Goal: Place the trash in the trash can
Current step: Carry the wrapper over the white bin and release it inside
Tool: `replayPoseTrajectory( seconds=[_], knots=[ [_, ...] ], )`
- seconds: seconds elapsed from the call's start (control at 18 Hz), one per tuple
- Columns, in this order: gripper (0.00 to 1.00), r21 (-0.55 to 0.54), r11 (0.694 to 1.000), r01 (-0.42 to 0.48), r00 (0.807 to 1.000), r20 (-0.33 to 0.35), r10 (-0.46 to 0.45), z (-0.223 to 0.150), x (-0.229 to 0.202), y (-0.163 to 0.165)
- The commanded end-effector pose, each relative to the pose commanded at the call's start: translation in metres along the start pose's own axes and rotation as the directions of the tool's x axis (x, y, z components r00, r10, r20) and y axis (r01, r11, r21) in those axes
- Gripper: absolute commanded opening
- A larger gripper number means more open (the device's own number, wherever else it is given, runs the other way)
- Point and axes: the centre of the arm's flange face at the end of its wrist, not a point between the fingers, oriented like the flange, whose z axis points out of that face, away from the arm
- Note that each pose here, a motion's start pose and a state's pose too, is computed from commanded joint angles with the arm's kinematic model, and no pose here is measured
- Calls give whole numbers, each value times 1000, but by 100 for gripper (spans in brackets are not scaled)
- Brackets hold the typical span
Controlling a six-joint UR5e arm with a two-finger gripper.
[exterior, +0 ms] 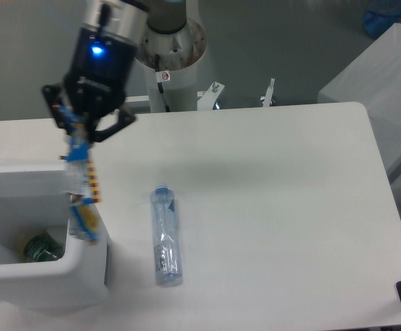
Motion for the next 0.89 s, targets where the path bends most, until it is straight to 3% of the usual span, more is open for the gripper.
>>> replayPoseTrajectory(
  seconds=[0.28, 0.89],
  knots=[
    [12, -30, 989, -147, 988, -57, 145, 31, 19, 5],
    [16, -78, 986, -145, 985, -109, 136, 79, 22, 11]
  ],
)
